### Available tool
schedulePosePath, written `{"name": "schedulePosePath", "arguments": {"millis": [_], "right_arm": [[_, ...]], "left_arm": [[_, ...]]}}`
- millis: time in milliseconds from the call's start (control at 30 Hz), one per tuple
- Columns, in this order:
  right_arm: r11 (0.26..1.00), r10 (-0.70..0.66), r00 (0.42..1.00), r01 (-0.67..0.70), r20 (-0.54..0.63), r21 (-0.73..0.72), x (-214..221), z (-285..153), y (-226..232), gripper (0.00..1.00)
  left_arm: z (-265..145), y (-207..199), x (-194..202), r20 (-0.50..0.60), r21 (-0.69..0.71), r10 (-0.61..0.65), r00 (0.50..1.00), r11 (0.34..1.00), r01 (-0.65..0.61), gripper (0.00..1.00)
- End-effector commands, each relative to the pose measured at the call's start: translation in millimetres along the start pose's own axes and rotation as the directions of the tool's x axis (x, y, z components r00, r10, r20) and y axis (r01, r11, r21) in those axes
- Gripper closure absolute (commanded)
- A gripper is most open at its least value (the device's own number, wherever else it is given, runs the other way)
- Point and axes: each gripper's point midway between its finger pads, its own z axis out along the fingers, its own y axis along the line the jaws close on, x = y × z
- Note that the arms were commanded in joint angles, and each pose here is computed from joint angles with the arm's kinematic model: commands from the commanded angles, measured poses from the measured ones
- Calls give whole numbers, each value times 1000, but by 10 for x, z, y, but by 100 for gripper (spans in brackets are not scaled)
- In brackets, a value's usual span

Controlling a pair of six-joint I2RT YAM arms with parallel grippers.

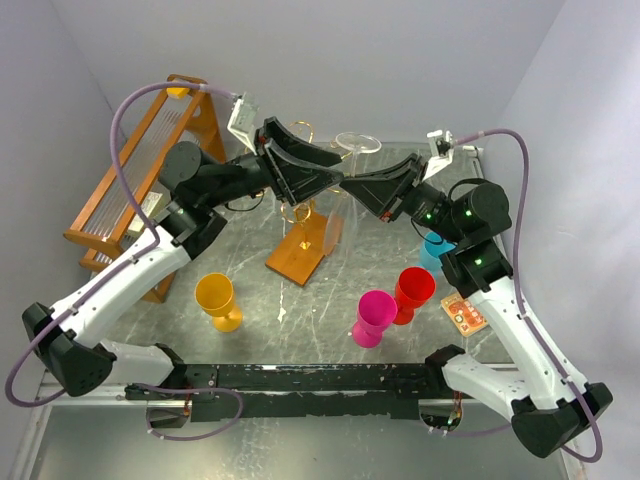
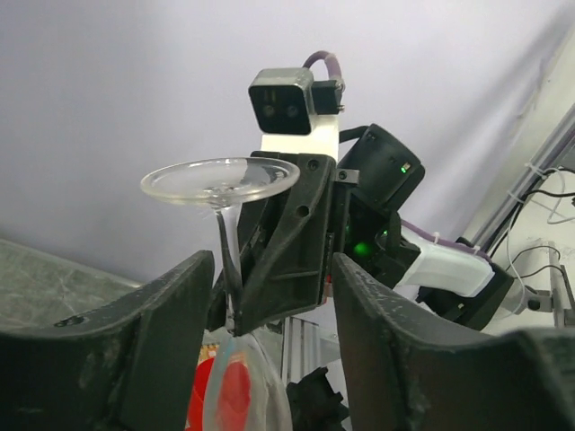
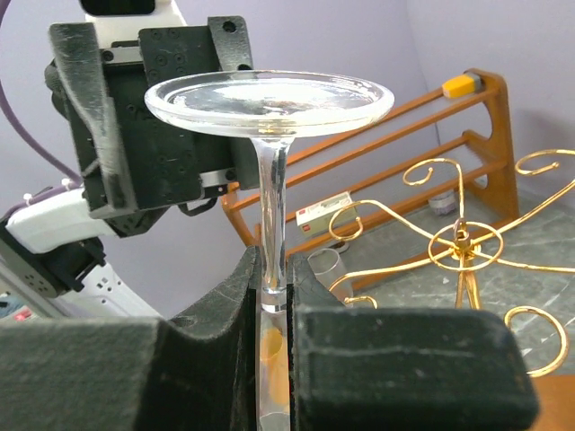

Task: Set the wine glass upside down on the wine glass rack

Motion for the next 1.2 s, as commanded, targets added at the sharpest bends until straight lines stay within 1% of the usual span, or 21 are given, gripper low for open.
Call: {"name": "schedulePosePath", "arguments": {"millis": [0,133,233,333,400,500,567,733,800,900,933,1000,1033,1167], "right_arm": [[998,-62,996,60,64,36,-152,-62,7,100],[993,-88,994,83,59,86,-156,-126,-37,100],[985,-113,992,106,47,134,-136,-220,-73,100],[969,-147,989,137,31,206,-104,-342,-155,100],[942,-187,982,178,4,285,-88,-440,-279,100],[880,-242,970,231,-27,416,-131,-606,-471,100],[833,-271,962,256,-42,490,-169,-699,-594,100],[718,-319,944,300,-87,627,-162,-837,-955,100],[688,-315,944,300,-100,661,-131,-837,-1090,100],[667,-305,945,303,-122,680,-17,-785,-1278,100],[660,-300,945,303,-129,688,33,-772,-1347,100],[654,-306,941,317,-143,687,146,-741,-1475,100],[664,-317,936,334,-152,669,207,-723,-1525,100],[735,-352,927,359,-129,576,310,-636,-1603,100]], "left_arm": [[-63,-96,-141,41,-13,49,998,999,-49,33],[-146,-31,-118,23,-80,67,998,995,-65,28],[-265,54,-70,-3,-163,86,996,983,-86,27],[-454,165,-5,-32,-269,104,994,957,-109,26],[-593,233,27,-48,-341,113,992,932,-122,25],[-796,319,-3,-69,-454,118,991,880,-137,26],[-911,313,-35,-83,-500,119,989,854,-145,25],[-1151,221,-21,-99,-540,121,988,827,-155,25],[-1239,229,-31,-99,-565,136,986,808,-168,23],[-1352,248,-73,-105,-604,162,981,774,-192,23],[-1395,269,-85,-125,-610,198,972,757,-233,22],[-1471,294,-88,-138,-619,246,959,734,-278,22],[-1497,278,-88,-144,-608,282,949,731,-309,22],[-1529,113,10,-159,-500,392,906,759,-416,21]]}}
